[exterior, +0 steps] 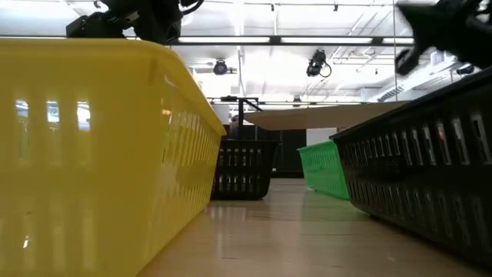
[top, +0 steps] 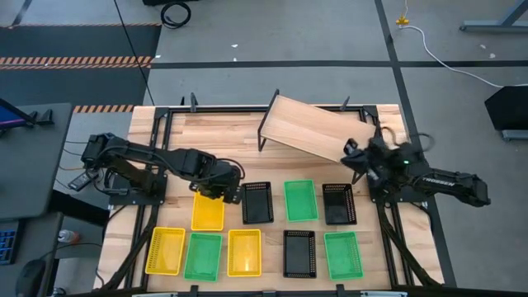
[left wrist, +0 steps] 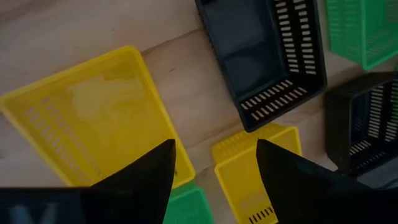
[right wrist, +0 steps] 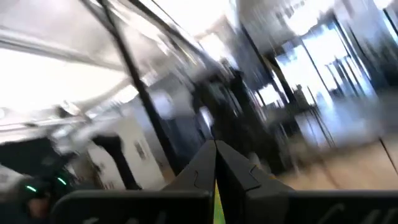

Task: Stack baskets on shelf by color
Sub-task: Put the top yellow bin on the shelf

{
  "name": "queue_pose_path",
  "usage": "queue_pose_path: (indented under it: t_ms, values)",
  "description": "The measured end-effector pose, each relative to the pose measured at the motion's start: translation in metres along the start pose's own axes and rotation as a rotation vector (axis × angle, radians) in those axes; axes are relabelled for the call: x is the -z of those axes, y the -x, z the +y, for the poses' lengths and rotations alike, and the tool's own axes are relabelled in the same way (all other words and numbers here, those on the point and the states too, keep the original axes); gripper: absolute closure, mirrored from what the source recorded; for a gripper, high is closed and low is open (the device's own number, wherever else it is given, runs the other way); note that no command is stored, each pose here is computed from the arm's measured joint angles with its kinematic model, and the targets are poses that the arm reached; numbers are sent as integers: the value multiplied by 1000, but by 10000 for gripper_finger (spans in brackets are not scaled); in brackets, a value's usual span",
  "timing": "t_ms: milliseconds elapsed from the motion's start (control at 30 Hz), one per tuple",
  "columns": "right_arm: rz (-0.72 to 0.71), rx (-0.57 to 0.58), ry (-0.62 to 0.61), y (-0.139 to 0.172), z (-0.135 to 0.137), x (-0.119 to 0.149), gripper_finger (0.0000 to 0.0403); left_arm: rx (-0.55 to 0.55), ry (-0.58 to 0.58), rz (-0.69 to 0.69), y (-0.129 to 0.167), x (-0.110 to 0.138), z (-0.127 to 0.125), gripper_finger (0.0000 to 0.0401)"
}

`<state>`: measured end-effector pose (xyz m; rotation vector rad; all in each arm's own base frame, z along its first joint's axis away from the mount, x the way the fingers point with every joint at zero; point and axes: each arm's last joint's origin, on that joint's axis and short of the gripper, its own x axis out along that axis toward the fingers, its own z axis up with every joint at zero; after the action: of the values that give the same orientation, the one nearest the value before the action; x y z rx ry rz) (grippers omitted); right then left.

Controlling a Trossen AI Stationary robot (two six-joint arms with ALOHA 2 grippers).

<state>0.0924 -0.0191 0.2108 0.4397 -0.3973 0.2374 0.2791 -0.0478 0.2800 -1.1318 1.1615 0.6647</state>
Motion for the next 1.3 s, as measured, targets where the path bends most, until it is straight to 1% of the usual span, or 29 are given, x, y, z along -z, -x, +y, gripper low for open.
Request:
queue_pose_path:
  t_ms: [167, 300, 367, 433, 533, 600, 700, 767, 833, 933, 1033, 1100, 1167, 1300]
  values:
    - [-154, -111, 92, 2, 12, -15, 387, 3, 27, 13, 0, 0, 0, 170]
    - [-213, -159, 117, 4, 17, -21, 387, 20, 51, 52, 0, 1, -1, 170]
    - [-265, -148, 137, 5, 19, -24, 387, 28, 51, 72, 0, 2, -2, 170]
    - [-319, -132, 131, 6, 20, -27, 387, 29, 55, 85, 0, 2, -2, 170]
    - [-363, -139, 75, 7, 22, -30, 387, 30, 68, 93, 0, 2, -2, 170]
    - [-411, -87, 34, 7, 21, -33, 385, 30, 70, 92, 0, 2, -2, 170]
    - [-419, -87, 29, 2, 28, -47, 370, 30, 55, 76, 0, 0, -2, 170]
    - [-374, -76, 19, -6, 34, -60, 350, 25, 42, 46, 0, -2, -1, 170]
    - [-314, -20, 25, -16, 40, -77, 323, 18, 32, 9, 0, -4, -1, 170]
    - [-176, 96, 65, -33, 50, -104, 275, 5, 11, -56, 0, -5, 0, 170]
    - [21, 240, 69, -50, 55, -124, 231, -22, 21, -114, 1, -10, 2, 170]
    - [137, 353, 32, -59, 56, -135, 209, -41, 59, -129, 1, -14, 5, 170]
    - [247, 457, -9, -67, 55, -141, 194, -41, 73, -141, 2, -17, 5, 170]
    - [421, 576, -103, -80, 47, -142, 183, -81, 62, -157, -5, -18, 5, 170]
